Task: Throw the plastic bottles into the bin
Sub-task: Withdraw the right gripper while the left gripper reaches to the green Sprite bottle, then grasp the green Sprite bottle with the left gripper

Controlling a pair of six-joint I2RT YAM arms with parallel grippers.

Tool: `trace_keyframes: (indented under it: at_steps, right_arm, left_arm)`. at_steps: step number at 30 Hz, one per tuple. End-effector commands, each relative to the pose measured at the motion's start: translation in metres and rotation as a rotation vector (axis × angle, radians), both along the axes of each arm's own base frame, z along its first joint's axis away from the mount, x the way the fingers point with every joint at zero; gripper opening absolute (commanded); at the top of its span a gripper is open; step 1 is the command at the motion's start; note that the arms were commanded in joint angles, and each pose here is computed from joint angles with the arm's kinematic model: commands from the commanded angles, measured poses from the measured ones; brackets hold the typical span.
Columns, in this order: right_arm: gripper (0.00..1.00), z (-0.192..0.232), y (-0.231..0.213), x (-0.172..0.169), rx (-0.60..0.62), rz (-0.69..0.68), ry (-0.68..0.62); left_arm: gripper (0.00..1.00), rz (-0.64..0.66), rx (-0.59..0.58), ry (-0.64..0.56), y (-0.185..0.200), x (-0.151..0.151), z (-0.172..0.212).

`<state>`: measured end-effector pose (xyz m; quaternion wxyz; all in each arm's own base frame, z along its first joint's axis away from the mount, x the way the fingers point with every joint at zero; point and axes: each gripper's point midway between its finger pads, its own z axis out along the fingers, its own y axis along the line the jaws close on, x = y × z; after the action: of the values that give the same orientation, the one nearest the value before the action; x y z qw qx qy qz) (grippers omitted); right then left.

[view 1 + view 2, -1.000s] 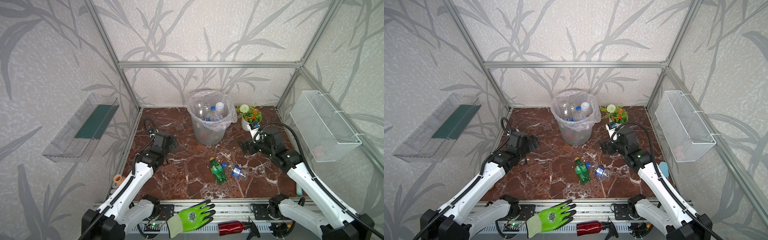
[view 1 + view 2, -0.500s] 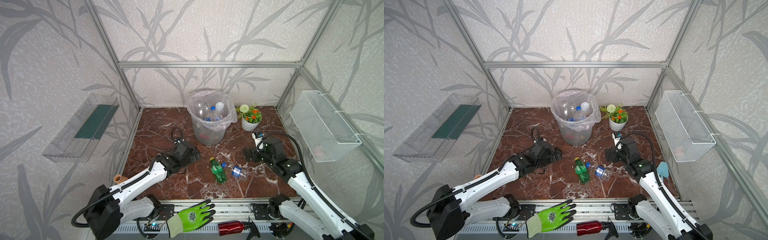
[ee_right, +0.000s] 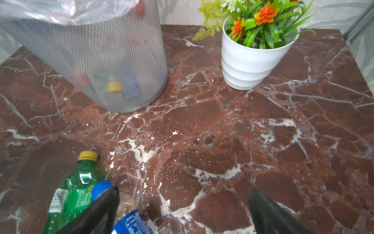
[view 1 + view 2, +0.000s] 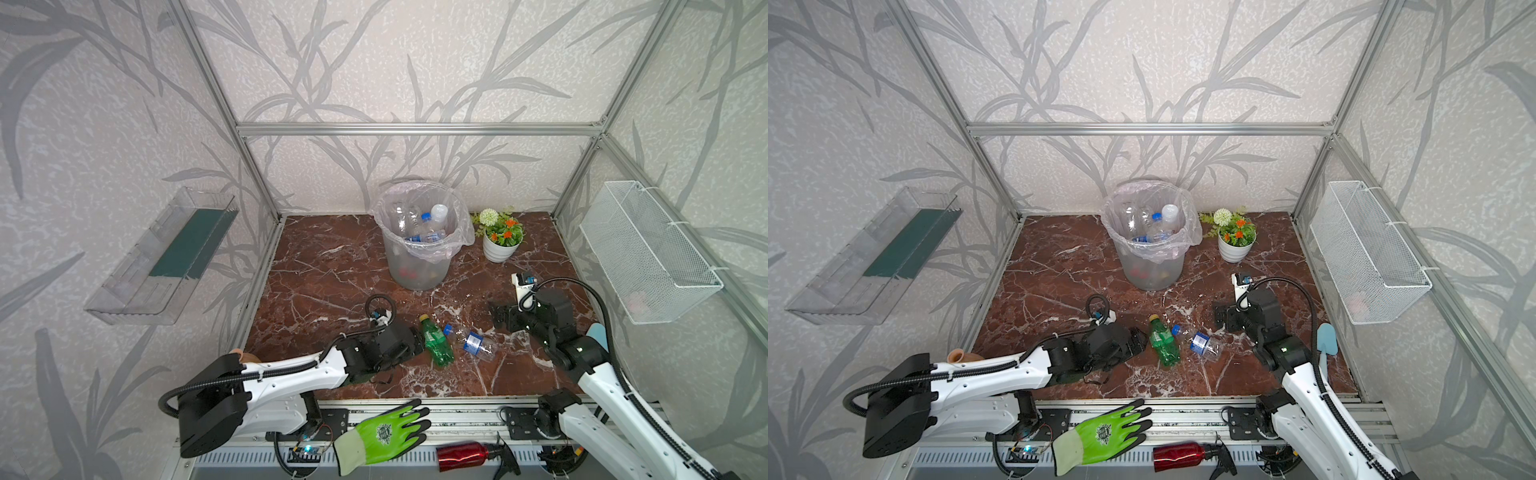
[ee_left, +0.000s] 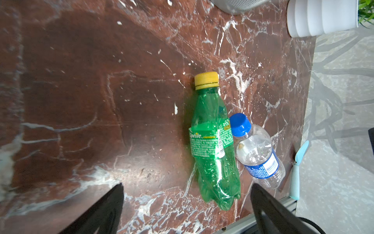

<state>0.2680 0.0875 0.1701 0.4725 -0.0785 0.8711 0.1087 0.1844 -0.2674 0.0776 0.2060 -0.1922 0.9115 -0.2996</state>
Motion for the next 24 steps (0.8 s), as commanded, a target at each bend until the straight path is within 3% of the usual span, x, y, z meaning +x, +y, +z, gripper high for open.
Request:
trace_keyframes:
  at_steps: [1, 15, 24]
  right_arm:
    - [0.99, 0.012, 0.002, 0.004, 0.032, -0.005, -0.047]
    - [0.99, 0.015, 0.001, 0.001, 0.032, -0.002, -0.060]
    - [1.00, 0.013, 0.000, 0.002, 0.021, -0.007, -0.052]
  left_arm:
    - [0.97, 0.055, -0.065, 0.019, -0.016, 0.004, -0.008]
    - [0.88, 0.027, -0.186, 0.067, -0.076, 0.019, -0.045]
    - [0.63, 0.040, -0.266, 0.143, -0.090, 0.023, -0.071]
